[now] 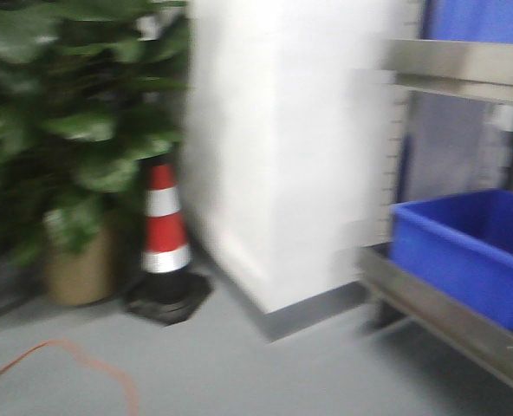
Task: Stack silver trays without gaps
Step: 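Drive the base to the other shelf carrying the tray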
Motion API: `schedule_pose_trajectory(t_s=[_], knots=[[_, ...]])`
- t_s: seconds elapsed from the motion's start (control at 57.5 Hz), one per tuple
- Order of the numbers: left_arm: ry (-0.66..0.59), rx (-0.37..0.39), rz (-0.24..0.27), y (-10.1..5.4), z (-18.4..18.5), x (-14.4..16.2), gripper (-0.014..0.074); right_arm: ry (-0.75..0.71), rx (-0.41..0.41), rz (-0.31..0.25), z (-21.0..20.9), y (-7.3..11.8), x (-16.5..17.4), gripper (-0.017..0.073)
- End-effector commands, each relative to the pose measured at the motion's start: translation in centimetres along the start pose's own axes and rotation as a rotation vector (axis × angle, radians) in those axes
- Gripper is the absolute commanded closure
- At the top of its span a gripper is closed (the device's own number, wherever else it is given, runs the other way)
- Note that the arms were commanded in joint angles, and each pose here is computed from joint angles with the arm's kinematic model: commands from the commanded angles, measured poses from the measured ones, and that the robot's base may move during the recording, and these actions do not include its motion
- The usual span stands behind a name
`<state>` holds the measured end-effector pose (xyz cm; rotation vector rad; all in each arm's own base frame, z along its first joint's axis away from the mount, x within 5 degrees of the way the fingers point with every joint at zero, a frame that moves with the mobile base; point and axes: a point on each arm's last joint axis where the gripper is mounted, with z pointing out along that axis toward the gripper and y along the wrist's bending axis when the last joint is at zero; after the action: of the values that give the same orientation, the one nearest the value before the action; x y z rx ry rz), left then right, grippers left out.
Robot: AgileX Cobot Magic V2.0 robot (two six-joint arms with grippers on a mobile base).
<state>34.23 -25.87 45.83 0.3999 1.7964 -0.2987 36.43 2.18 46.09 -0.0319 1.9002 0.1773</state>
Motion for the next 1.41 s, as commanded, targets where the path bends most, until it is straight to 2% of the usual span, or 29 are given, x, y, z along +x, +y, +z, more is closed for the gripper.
schedule_pose_trajectory(t_s=[0.0,1.39], knots=[[-0.057,0.026,0.013,-0.38,-0.78,-0.99,0.0612,-0.083,0.001,-0.013,-0.76,0.17,-1.20,0.0646],[-0.057,0.026,0.013,-0.38,-0.78,-0.99,0.0612,-0.083,0.001,-0.013,-0.76,0.17,-1.20,0.0646]])
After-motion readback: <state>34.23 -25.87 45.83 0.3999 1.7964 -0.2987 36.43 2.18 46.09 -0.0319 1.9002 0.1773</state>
